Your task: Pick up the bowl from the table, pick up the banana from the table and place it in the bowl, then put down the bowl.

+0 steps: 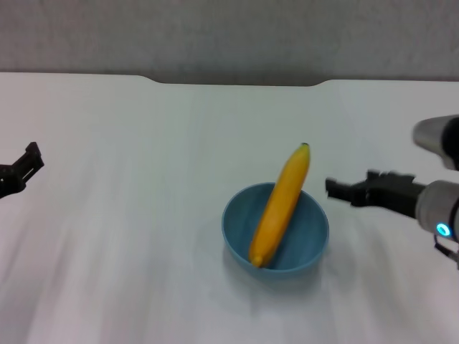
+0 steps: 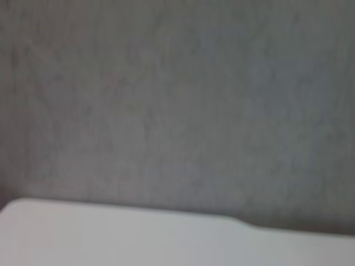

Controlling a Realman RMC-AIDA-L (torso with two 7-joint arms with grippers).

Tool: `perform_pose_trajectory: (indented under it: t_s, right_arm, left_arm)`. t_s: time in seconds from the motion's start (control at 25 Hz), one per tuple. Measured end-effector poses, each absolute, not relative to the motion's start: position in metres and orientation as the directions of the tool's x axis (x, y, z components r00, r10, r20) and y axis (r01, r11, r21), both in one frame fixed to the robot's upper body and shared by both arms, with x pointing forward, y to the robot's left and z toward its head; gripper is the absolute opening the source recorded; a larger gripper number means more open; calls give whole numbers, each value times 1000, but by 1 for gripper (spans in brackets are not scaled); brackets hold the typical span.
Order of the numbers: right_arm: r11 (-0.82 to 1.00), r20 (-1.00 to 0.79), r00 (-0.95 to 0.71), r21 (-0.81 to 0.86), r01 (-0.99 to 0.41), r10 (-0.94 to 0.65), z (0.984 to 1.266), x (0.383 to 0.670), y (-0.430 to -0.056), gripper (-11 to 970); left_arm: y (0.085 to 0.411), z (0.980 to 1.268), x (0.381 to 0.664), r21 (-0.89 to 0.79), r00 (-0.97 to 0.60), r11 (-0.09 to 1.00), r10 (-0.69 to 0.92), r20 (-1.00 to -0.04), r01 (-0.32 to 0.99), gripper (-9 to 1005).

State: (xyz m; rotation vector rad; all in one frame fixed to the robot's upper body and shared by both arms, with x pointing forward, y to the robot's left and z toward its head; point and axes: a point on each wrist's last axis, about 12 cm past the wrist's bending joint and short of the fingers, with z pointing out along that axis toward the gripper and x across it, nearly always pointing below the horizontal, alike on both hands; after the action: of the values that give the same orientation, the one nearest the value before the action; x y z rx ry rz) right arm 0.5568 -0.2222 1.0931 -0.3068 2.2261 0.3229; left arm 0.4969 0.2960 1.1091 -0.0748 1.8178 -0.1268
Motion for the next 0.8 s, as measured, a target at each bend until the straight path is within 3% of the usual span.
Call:
perform_pose_trajectory:
  t_s: [0.08,0.36,0.68,0.8]
  right_arm:
    - [949,-830,-553,109,-296,-78,1094,552,-231,813]
    - [980,-943,-331,92,-178,28,1076,531,-252,861]
    - [985,-1000,-11,26,-170,25,1033,500,-265,888]
    - [982,-999,-9,51,-179,50,1027,497,-271,888]
  left_arm:
    - [298,1103,491,-125,-197,992,-116,-973,31,869]
    - [312,1067,466,-108,48,988,-113,-992,107,865]
    - [320,1029,465,-86,105,982,-105,-989,168,865]
    - [320,1026,463,-87,103,981,-106,-989,172,865]
